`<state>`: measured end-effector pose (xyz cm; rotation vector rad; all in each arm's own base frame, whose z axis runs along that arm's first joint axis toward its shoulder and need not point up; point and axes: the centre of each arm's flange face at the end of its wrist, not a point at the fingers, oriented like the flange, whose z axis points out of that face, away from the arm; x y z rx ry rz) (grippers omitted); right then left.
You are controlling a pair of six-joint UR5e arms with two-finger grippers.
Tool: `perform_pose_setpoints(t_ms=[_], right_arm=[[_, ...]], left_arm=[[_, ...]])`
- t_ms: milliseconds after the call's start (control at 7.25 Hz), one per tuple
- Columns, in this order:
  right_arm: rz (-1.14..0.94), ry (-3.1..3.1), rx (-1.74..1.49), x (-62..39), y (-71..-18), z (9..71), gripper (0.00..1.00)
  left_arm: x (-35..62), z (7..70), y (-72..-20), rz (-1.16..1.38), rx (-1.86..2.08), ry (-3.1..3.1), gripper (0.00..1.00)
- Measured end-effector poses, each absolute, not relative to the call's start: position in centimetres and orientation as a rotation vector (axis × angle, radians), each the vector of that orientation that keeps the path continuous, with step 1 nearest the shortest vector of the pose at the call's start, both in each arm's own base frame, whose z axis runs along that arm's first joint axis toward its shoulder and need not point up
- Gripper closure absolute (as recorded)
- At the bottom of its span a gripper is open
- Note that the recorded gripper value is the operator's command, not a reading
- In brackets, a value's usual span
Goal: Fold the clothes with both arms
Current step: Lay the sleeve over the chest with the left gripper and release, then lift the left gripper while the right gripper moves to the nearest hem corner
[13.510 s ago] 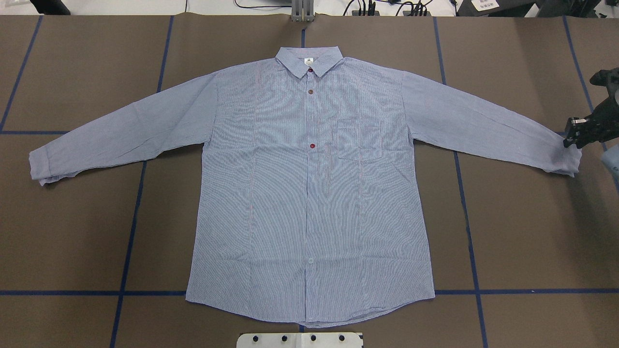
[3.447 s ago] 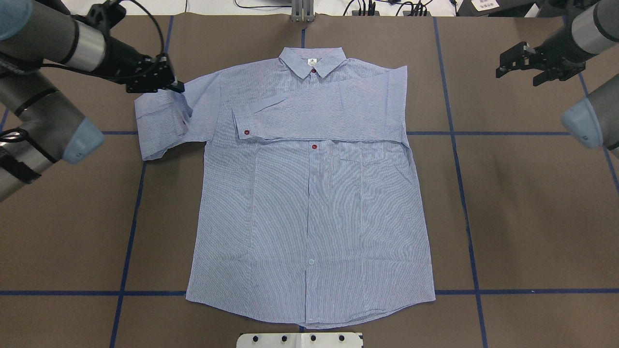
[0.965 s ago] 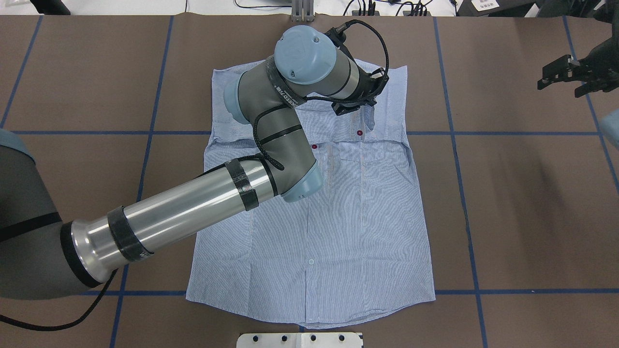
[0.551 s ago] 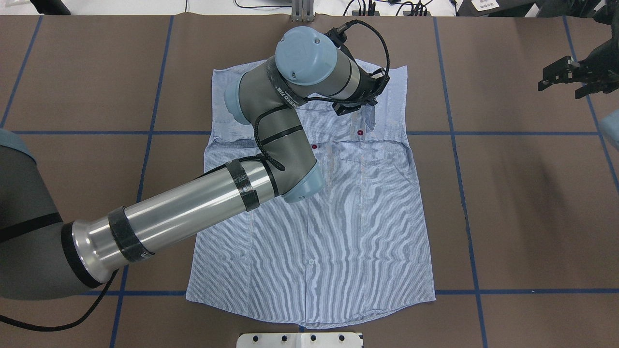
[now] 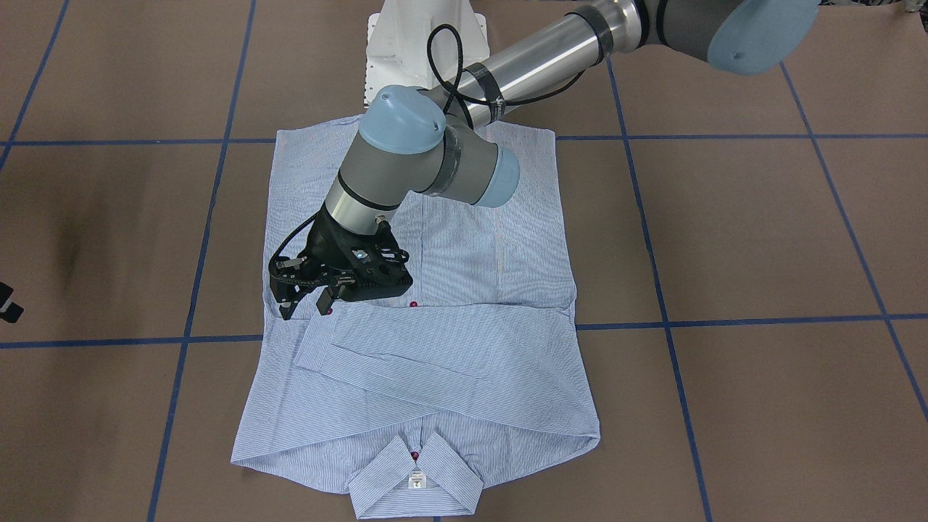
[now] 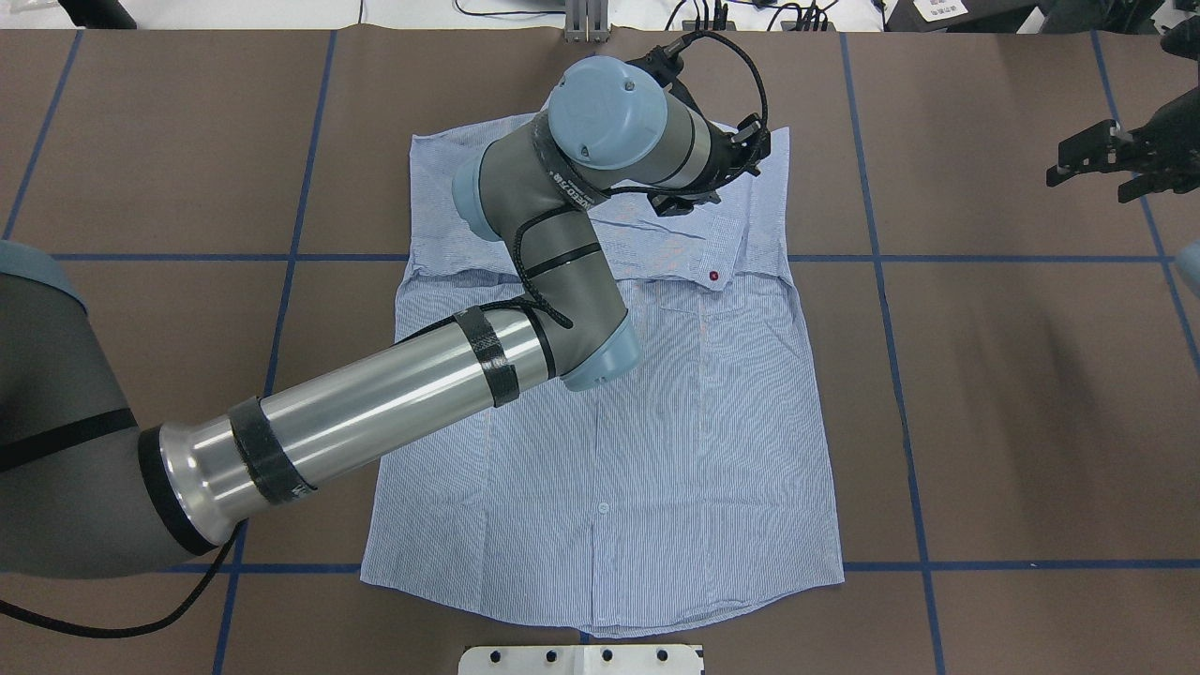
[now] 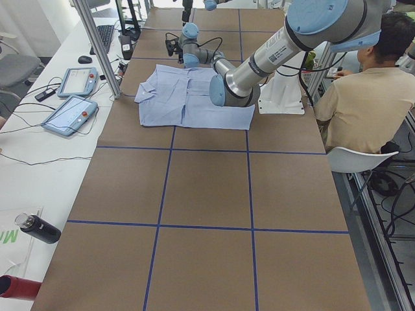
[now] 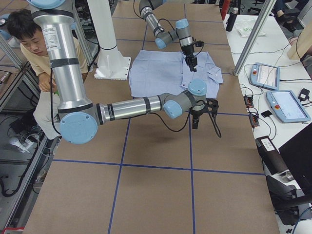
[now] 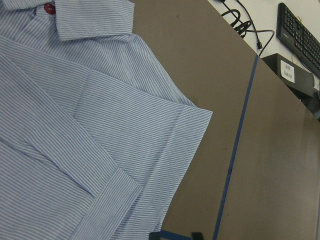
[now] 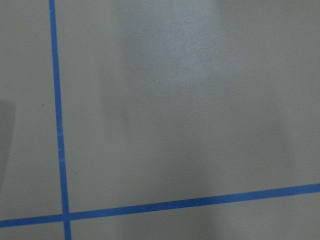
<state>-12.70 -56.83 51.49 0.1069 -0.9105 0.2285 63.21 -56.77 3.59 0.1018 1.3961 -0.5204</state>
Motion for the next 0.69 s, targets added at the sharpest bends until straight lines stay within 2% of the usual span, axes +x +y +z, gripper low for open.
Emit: perform_pose_setpoints(t_ms=[276,689], right_arm=[[0.283,-0.993,0.093,-17.0,-53.1,50.4,0.0],[0.46,-1.061,0.007,-26.5,-45.6,44.5,0.0]], left_arm=[[61.9,3.9,-55.9,-0.5,0.103,1.42,0.09],[55.2,10.6,-52.6,-0.441,0.088,1.454,0.09]])
